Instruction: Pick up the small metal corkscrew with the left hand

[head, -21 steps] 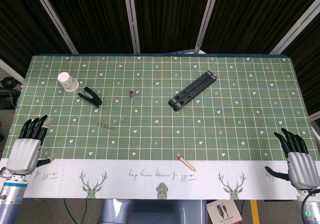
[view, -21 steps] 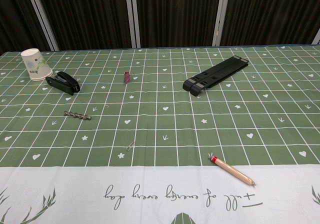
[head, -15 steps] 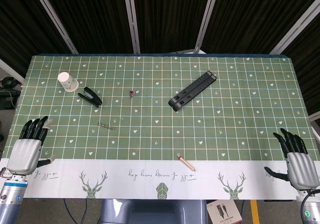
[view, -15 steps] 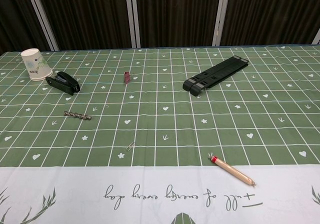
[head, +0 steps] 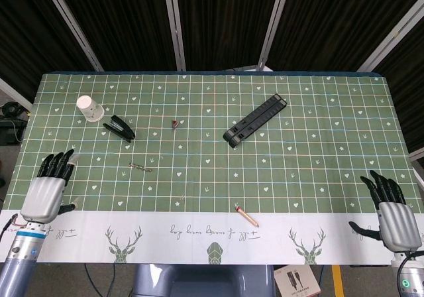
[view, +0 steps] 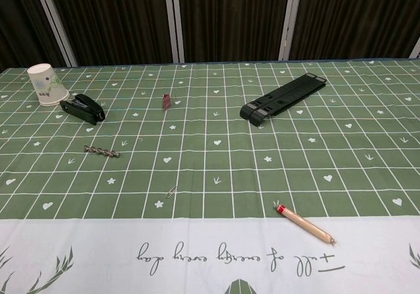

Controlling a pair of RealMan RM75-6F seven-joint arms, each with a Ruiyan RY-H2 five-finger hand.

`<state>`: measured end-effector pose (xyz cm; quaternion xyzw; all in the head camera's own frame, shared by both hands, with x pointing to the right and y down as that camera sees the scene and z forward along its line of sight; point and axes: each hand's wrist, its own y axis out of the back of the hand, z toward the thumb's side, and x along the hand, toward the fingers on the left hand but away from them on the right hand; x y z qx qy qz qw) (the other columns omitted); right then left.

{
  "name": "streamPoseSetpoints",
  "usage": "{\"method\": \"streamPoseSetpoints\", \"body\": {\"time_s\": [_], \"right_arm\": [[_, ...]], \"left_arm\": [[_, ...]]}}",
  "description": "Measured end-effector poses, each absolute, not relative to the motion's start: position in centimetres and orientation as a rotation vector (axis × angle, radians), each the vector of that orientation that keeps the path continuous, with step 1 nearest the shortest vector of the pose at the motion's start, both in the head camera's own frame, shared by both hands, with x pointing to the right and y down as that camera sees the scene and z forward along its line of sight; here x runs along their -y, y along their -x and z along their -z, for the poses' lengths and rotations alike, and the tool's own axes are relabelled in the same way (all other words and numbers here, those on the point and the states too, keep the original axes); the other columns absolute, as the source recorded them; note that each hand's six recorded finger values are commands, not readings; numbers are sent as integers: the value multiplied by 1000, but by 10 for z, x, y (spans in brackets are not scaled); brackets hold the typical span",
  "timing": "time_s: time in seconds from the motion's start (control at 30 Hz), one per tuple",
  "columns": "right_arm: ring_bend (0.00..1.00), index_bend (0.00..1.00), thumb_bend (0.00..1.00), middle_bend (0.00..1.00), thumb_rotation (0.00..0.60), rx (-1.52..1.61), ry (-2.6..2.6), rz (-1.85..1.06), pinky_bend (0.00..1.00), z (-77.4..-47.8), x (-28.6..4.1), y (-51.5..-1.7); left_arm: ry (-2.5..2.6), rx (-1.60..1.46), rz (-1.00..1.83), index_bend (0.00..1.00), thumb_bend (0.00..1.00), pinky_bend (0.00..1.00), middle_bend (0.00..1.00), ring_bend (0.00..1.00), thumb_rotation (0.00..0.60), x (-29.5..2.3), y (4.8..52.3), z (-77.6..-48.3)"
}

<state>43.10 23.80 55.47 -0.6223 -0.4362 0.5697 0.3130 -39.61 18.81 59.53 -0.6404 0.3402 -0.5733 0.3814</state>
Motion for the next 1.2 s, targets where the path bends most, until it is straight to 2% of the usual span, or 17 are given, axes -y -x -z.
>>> {"method": "streamPoseSetpoints", "body": {"time_s": [0.17,0.47,0.6,0.87,1.2], "right_arm": [[0,118,36,0,600,1155,1644,-1501,34,-554,-238,-431],[0,118,36,0,600,1166,1658,-1498,34,-554,-239,-432],[0,117,36,0,600,1174,1663,-1500,34,-553,-238,-433],[0,117,36,0,600,1183,1679,-1499,34,-554,-238,-434],[0,118,37,0,600,1191,1690,-1494,34,-553,-237,-434]], "left_arm": [[1648,-808,1478,327,251,0,0,0,600,-167,378,-621],[1671,-731,1491,382,278,0,0,0,600,-127,324,-671],[1681,-687,1506,433,279,0,0,0,600,-122,304,-688],[1698,-607,1527,457,318,0,0,0,600,-120,259,-715],[1666,-565,1572,459,320,0,0,0,600,-114,241,-734]]}}
